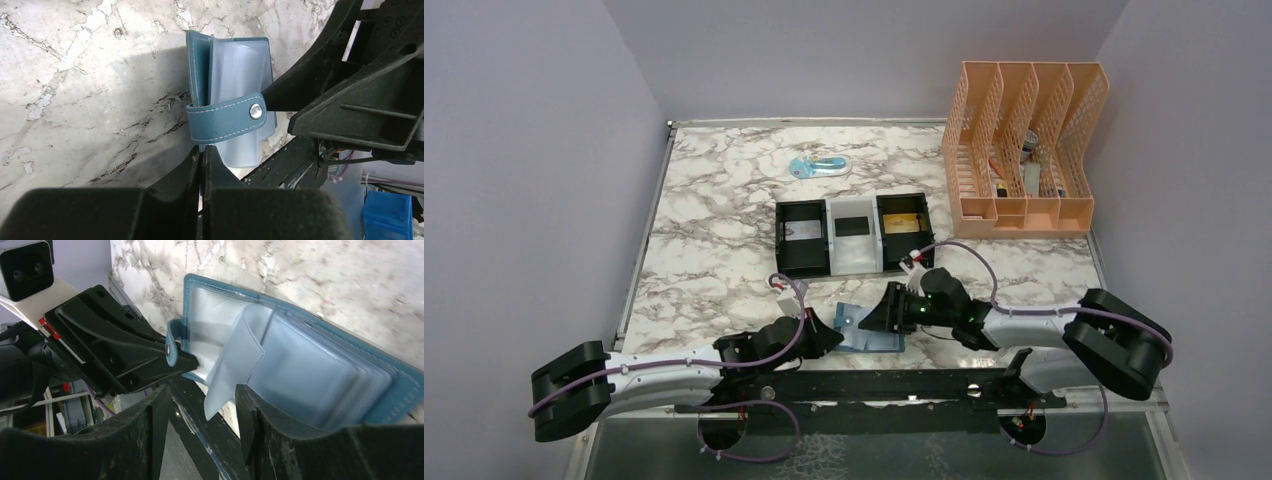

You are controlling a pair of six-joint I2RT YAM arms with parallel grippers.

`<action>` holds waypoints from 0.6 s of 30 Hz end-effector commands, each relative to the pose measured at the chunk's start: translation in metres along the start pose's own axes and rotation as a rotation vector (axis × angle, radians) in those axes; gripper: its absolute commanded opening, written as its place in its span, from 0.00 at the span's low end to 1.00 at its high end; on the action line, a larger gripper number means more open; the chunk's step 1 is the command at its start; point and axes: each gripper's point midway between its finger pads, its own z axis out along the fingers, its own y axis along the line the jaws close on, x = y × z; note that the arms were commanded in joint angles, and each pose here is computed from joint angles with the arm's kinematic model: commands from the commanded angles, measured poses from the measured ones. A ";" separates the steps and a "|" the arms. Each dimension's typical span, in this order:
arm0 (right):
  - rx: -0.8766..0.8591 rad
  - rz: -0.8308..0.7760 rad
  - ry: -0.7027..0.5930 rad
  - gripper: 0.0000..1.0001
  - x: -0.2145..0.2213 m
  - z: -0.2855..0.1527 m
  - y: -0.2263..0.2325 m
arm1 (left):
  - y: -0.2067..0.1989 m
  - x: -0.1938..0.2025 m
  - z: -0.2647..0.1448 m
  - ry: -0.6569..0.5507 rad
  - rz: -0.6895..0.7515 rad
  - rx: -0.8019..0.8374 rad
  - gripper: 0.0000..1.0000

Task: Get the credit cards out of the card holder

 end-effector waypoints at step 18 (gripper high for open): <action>-0.090 -0.019 0.130 0.56 0.006 0.056 0.008 | -0.003 -0.006 -0.005 -0.049 -0.034 0.035 0.42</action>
